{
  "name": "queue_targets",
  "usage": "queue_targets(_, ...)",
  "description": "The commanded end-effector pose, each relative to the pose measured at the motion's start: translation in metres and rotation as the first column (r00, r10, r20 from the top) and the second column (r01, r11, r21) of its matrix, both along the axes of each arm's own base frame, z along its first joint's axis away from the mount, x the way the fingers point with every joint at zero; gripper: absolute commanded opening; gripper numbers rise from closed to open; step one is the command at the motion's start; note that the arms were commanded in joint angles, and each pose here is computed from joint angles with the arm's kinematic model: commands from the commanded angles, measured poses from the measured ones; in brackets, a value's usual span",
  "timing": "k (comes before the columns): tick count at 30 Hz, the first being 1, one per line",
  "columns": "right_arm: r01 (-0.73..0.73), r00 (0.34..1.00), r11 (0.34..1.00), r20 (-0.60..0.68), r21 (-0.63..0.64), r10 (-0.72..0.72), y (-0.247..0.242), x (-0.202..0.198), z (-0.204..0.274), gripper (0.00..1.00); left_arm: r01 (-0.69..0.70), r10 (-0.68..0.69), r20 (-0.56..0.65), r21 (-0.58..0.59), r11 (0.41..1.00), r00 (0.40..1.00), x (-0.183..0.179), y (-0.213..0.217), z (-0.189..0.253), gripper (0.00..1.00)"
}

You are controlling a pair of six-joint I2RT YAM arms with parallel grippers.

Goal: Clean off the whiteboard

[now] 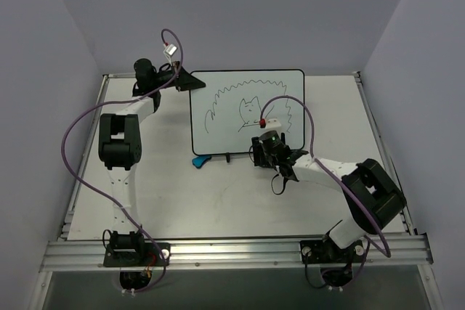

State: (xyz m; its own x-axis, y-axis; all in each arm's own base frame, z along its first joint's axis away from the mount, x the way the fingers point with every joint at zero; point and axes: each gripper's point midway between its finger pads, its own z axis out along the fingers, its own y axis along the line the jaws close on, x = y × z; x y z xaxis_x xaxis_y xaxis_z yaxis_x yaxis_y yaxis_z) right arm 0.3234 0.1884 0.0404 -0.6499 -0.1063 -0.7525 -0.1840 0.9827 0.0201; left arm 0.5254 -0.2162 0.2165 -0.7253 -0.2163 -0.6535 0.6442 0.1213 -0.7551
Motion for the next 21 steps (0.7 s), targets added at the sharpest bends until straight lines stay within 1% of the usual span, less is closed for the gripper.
queue_targets(1,-0.008,0.997,1.0,0.079,0.028,0.006,0.002,0.0,0.034,0.59,-0.065,0.079,0.275,-0.06,0.996,0.958,0.008,0.012,0.045,0.02)
queue_targets(2,-0.009,0.996,0.999,0.09,0.031,0.006,0.002,-0.001,0.039,0.59,-0.068,0.086,0.266,-0.076,0.995,0.96,0.008,0.013,0.049,0.02)
queue_targets(4,-0.007,0.994,0.999,0.11,0.036,0.003,-0.001,-0.001,0.049,0.6,-0.087,0.115,0.297,-0.104,0.991,0.948,0.01,0.019,0.055,0.02)
queue_targets(5,-0.008,0.993,0.999,0.114,0.037,0.004,-0.001,-0.002,0.052,0.6,-0.088,0.119,0.289,-0.116,0.989,0.95,0.01,0.02,0.058,0.02)
queue_targets(10,-0.02,0.991,0.998,0.131,0.051,0.013,-0.001,-0.004,0.064,0.6,-0.109,0.144,0.33,-0.125,0.986,0.933,0.019,0.03,0.061,0.02)
queue_targets(15,-0.117,0.984,0.989,0.142,0.091,0.104,0.029,-0.007,0.081,0.58,-0.128,0.157,0.36,-0.104,0.986,0.92,0.027,0.032,0.061,0.02)
queue_targets(17,-0.163,0.979,0.984,0.137,0.078,0.151,0.049,-0.013,0.081,0.58,-0.132,0.161,0.373,-0.103,0.986,0.914,0.029,0.033,0.067,0.02)
queue_targets(18,-0.168,0.976,0.982,0.156,0.082,0.154,0.057,-0.011,0.09,0.58,-0.122,0.151,0.374,-0.099,0.988,0.915,0.029,0.032,0.067,0.02)
queue_targets(21,-0.207,0.97,0.975,0.148,0.084,0.194,0.079,-0.013,0.088,0.58,-0.094,0.127,0.391,-0.101,0.99,0.911,0.027,0.031,0.078,0.02)
